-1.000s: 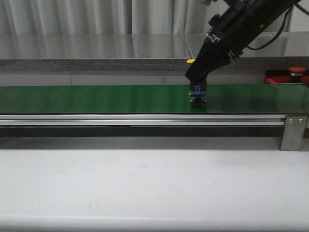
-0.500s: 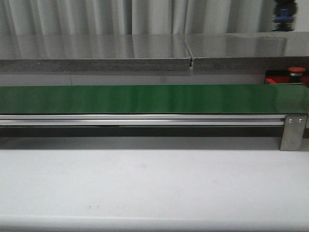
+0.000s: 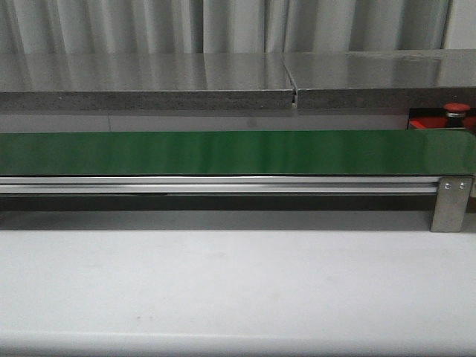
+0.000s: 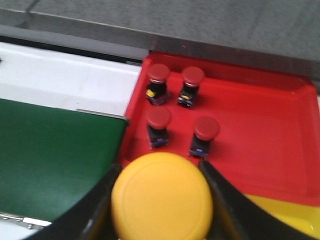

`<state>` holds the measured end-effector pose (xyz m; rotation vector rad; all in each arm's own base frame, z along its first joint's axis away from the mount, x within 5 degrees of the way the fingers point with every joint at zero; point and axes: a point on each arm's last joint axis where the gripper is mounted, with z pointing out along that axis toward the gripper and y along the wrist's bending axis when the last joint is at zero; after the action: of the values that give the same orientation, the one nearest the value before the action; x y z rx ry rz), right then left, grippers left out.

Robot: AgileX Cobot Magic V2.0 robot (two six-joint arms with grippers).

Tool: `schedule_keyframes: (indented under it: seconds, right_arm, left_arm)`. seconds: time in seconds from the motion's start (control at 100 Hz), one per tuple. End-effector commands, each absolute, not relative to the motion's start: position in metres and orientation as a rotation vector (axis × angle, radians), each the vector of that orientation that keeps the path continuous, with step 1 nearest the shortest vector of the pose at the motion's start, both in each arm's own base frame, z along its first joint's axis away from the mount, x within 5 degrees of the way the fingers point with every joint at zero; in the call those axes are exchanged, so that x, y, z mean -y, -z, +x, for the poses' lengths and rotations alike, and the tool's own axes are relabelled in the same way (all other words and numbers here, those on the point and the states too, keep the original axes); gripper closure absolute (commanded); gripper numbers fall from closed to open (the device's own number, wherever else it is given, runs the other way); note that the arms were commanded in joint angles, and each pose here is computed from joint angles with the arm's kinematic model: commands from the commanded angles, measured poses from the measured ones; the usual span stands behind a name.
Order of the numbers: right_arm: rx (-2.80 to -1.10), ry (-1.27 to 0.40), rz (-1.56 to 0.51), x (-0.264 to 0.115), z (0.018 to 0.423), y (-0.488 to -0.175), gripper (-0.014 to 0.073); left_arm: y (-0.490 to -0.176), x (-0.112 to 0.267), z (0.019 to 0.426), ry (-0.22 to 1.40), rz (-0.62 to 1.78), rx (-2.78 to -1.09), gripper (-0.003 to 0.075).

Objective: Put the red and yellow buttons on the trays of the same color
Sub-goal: 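Lift the yellow button and carry it past the red tray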

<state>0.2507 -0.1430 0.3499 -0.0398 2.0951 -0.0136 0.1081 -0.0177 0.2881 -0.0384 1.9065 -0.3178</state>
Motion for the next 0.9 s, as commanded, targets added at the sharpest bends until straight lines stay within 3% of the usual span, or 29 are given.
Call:
schedule_keyframes:
  seconds: [0.0,0.32,0.89]
  right_arm:
    - [-2.010,0.082,0.057,0.147,0.244,-0.358,0.0468]
    - [-2.048,0.216,0.168,0.156,0.235,-0.302,0.0468]
    - [-2.157,0.069,0.196,0.165,0.253,-0.243,0.0468]
  left_arm:
    - [-0.302,0.016,0.110,0.319,-0.068,-1.828,0.0741]
    - [-0.302,0.016,0.110,0.319,-0.068,-1.828,0.0741]
    - [-0.302,0.016,0.110,0.319,-0.068,-1.828,0.0741]
